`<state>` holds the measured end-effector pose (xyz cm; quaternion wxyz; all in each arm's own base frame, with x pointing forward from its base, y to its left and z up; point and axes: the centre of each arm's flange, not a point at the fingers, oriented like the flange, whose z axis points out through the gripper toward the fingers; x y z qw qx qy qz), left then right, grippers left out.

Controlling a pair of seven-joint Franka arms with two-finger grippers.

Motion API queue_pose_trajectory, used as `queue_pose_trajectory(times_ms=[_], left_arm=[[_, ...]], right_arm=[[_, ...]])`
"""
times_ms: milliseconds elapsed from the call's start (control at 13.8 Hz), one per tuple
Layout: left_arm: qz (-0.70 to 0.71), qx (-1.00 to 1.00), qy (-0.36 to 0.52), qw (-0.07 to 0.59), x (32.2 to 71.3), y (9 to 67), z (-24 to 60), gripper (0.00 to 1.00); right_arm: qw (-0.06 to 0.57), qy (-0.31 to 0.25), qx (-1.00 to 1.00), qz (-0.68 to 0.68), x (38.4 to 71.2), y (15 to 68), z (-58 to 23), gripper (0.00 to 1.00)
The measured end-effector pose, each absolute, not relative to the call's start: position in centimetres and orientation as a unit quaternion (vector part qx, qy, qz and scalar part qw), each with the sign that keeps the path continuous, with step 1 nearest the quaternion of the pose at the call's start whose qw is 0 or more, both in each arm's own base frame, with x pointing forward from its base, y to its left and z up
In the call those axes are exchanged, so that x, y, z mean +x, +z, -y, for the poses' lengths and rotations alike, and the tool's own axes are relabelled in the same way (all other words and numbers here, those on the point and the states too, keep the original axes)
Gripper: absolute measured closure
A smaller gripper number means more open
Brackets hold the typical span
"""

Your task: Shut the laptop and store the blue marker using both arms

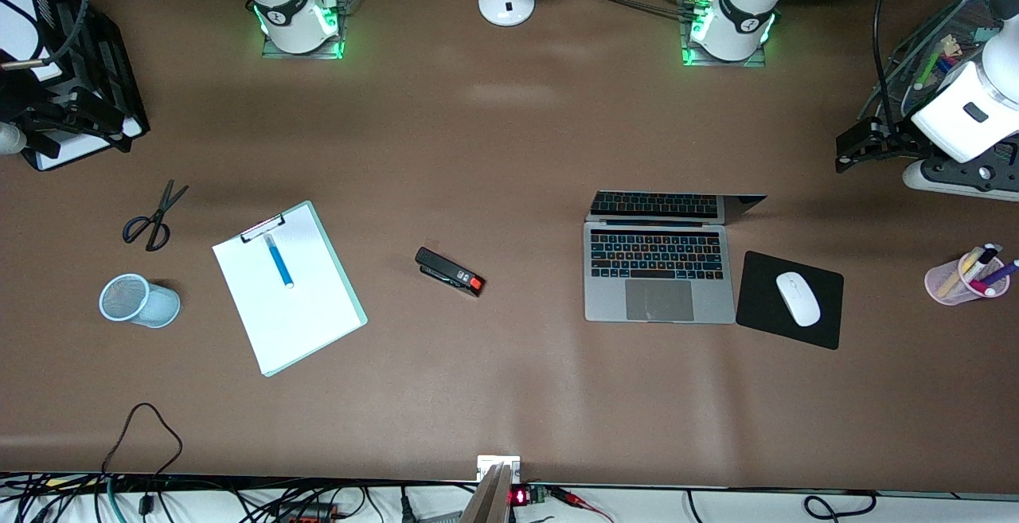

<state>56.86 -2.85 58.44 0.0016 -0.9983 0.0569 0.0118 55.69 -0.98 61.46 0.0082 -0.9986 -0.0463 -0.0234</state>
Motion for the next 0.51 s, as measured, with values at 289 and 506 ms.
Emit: queue_pose_trajectory(times_ms=[289,506], left_arm=[[-0.057,-0.998,0.012,0.002,56.9,58.4,2.9,0.0],[-0.057,-0.998,0.012,0.002,56.9,58.4,2.9,0.0]], right_arm=[[0.008,-0.015,-0.999,0.046,56.1,60.6,0.9,0.0],[0.009,-0.009,-0.999,0.046,56.5,59.8,0.9,0.0]])
